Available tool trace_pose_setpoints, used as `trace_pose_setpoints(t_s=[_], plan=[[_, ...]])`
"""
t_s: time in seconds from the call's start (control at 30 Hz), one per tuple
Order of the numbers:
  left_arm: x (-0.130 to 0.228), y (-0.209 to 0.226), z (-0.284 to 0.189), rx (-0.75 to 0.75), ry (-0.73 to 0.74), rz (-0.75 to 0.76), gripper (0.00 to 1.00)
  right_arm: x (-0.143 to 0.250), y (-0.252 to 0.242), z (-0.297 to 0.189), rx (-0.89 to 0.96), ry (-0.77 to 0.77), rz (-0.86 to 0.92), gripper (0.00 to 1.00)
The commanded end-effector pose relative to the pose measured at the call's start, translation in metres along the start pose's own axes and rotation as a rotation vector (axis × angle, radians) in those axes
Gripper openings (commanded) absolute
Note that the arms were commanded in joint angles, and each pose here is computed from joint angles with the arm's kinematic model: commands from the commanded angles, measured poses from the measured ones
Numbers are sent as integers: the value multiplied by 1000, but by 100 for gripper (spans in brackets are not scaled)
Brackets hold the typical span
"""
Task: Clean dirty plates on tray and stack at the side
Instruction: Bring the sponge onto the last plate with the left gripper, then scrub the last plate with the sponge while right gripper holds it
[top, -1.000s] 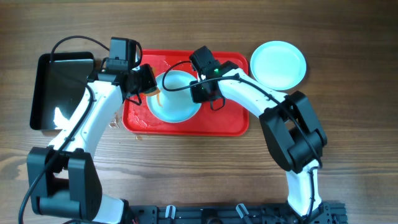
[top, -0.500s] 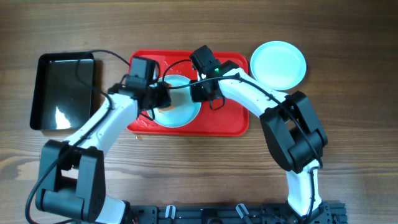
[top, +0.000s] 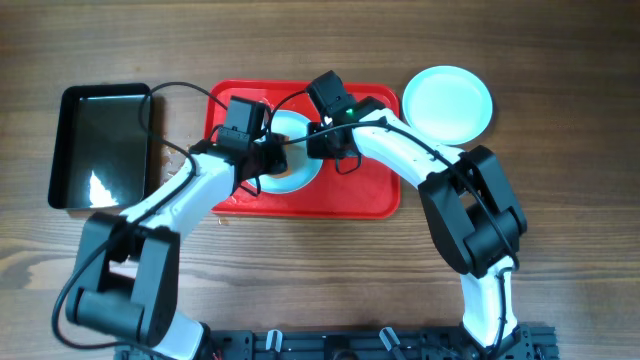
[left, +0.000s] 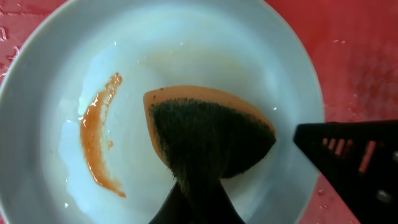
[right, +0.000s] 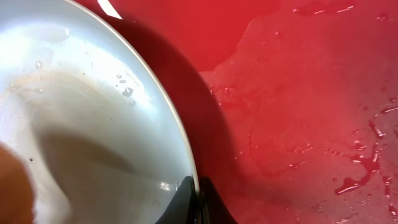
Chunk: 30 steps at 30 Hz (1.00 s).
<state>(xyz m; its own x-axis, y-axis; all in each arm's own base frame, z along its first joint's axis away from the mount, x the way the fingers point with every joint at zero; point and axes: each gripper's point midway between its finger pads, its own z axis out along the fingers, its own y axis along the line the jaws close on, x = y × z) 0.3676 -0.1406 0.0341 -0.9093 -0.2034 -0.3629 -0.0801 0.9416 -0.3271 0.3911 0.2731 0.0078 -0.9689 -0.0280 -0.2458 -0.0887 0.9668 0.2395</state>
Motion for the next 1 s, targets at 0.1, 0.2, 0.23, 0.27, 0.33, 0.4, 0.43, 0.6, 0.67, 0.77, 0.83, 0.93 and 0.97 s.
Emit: trace_pose_setpoints(t_s=[0.1,0.2,0.23,0.27,0.33,0.4,0.43,0.6,0.67,0.77,0.83,0.93,0.97], plan=[[14,10,27,-28,49,-13,4,2,-12,7,42,2,-4,4],[17,22,36,-82,54,-15,4,2,-12,7,42,2,-3,4],[17,30,37,-121,49,-14,4,2,-12,7,43,3,-4,4],[17,36,38,-155,44,-14,4,2,-12,7,43,3,-4,4],[15,58,37,-269,16,-9,4,3,-13,7,45,7,-6,4],[9,73,33,-356,-19,-5,4,4,-13,7,47,10,-6,4],[4,81,29,-407,-45,-2,4,4,-13,7,47,10,-6,4],[-20,98,9,-533,-162,2,4,5,-14,7,49,13,-12,4],[-33,101,-4,-580,-222,1,4,5,-14,7,51,17,-22,4],[-53,98,-27,-610,-309,-3,4,7,-15,7,54,22,-24,4],[-60,92,-37,-585,-340,-12,4,7,-15,7,54,23,-24,4],[-61,76,-41,-490,-333,-17,4,7,-15,7,54,22,-24,4],[-57,63,-35,-411,-300,-15,4,7,-15,7,54,22,-24,4]])
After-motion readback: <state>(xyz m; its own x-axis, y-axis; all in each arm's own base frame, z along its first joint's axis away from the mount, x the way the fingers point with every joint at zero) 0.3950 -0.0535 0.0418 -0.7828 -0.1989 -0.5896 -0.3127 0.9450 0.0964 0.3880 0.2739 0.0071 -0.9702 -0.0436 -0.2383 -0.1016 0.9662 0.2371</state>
